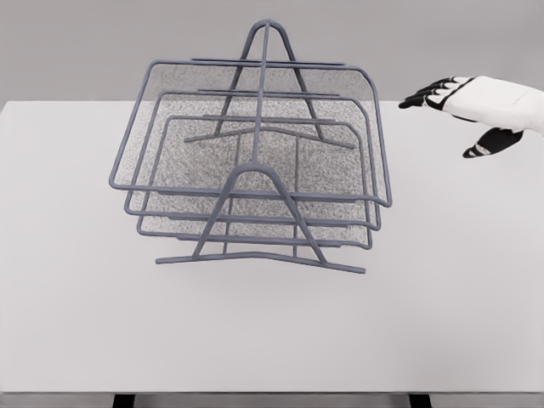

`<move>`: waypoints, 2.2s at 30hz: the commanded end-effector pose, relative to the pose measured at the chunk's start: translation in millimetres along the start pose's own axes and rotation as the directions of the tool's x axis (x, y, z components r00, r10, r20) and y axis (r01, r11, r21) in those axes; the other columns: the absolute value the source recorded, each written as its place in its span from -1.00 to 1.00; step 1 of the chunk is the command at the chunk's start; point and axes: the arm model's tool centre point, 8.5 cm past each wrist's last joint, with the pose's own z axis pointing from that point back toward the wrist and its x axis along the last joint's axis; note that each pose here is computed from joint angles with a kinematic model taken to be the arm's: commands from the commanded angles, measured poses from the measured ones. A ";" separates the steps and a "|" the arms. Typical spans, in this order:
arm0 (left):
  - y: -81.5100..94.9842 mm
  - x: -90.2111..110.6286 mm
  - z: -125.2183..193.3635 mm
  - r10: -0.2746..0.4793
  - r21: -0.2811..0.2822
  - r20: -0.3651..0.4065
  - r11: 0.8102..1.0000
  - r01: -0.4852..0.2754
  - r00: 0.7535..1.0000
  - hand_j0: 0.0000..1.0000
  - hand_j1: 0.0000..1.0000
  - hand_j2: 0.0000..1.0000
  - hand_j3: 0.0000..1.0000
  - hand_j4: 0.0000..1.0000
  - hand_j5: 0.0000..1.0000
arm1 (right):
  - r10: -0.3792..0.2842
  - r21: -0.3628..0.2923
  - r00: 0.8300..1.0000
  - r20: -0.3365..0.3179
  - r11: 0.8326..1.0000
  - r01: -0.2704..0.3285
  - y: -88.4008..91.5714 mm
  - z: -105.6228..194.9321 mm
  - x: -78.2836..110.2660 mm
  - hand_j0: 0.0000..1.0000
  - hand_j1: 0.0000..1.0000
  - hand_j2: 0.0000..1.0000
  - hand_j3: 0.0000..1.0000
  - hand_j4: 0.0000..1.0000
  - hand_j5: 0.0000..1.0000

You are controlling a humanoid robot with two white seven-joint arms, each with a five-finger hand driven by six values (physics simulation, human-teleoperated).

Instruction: Pull out the upper folder box with right arm

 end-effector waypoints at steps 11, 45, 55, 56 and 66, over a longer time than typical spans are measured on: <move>0.7 -0.9 -0.2 -0.001 0.001 -0.002 1.000 0.001 1.000 1.00 1.00 1.00 1.00 1.00 1.00 | -0.025 -0.041 0.982 0.189 0.999 0.033 12.1 -52.4 43.2 1.00 1.00 1.00 1.00 1.00 1.00; 0.2 0.0 0.0 0.000 0.000 0.001 1.000 0.000 1.000 1.00 1.00 1.00 1.00 1.00 1.00 | 0.028 0.192 0.998 -0.050 0.981 -0.018 48.7 87.3 -31.5 1.00 1.00 1.00 1.00 1.00 1.00; 0.6 -0.8 -0.2 0.000 0.000 0.000 1.000 0.000 1.000 1.00 1.00 1.00 1.00 1.00 1.00 | -0.017 0.165 0.981 -0.192 0.985 0.049 18.7 150.6 -64.0 1.00 1.00 1.00 1.00 1.00 1.00; 0.7 -0.8 -0.2 0.000 0.001 0.000 1.000 0.000 1.000 1.00 1.00 1.00 1.00 1.00 1.00 | -0.045 0.122 0.986 -0.158 0.990 0.064 10.7 147.9 -57.7 1.00 1.00 1.00 1.00 1.00 1.00; 0.0 -0.1 0.0 -0.001 -0.001 0.000 1.000 0.001 1.000 1.00 1.00 1.00 1.00 1.00 1.00 | -0.059 -0.220 0.933 0.355 0.965 0.144 -75.1 43.6 49.9 1.00 1.00 1.00 1.00 1.00 1.00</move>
